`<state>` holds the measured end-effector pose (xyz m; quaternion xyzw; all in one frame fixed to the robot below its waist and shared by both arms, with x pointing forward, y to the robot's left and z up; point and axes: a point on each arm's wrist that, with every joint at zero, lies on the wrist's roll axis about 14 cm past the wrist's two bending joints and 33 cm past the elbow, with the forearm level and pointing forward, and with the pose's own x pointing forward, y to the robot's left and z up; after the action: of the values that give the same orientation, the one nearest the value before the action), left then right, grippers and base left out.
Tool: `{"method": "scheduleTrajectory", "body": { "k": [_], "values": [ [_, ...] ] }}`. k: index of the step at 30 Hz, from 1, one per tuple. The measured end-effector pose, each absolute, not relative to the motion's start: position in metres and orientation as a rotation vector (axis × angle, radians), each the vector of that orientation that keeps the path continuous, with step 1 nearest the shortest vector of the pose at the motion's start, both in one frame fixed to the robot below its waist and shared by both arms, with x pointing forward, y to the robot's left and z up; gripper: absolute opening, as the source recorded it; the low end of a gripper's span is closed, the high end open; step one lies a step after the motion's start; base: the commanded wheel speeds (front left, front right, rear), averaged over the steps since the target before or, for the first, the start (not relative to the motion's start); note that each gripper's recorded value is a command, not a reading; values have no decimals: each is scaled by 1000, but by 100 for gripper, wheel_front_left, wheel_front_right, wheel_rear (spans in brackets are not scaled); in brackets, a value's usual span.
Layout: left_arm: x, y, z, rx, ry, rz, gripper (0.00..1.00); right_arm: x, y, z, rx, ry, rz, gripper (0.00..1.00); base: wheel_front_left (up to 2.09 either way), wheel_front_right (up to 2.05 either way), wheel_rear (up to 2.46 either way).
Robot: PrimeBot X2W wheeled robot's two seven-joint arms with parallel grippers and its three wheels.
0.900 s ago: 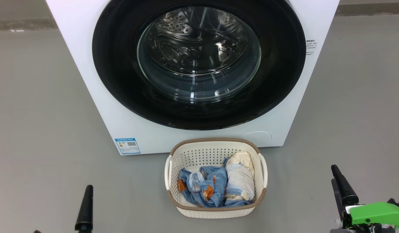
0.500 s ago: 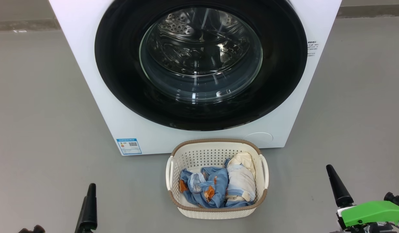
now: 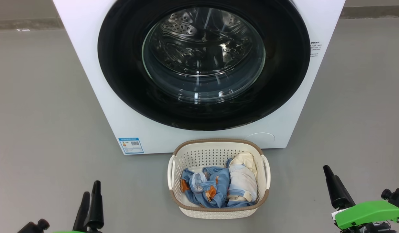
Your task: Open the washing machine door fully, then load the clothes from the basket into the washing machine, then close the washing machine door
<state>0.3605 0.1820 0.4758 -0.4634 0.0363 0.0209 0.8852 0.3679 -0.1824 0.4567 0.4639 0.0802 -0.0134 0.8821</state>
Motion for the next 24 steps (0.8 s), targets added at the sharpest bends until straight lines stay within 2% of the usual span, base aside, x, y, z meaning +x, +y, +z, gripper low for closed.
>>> {"method": "scheduleTrajectory", "body": {
  "k": [24],
  "values": [
    [361, 173, 487, -695, 33, -11, 100, 376, -170, 464, 696, 143, 64, 100, 0, 0, 0]
  ]
}}
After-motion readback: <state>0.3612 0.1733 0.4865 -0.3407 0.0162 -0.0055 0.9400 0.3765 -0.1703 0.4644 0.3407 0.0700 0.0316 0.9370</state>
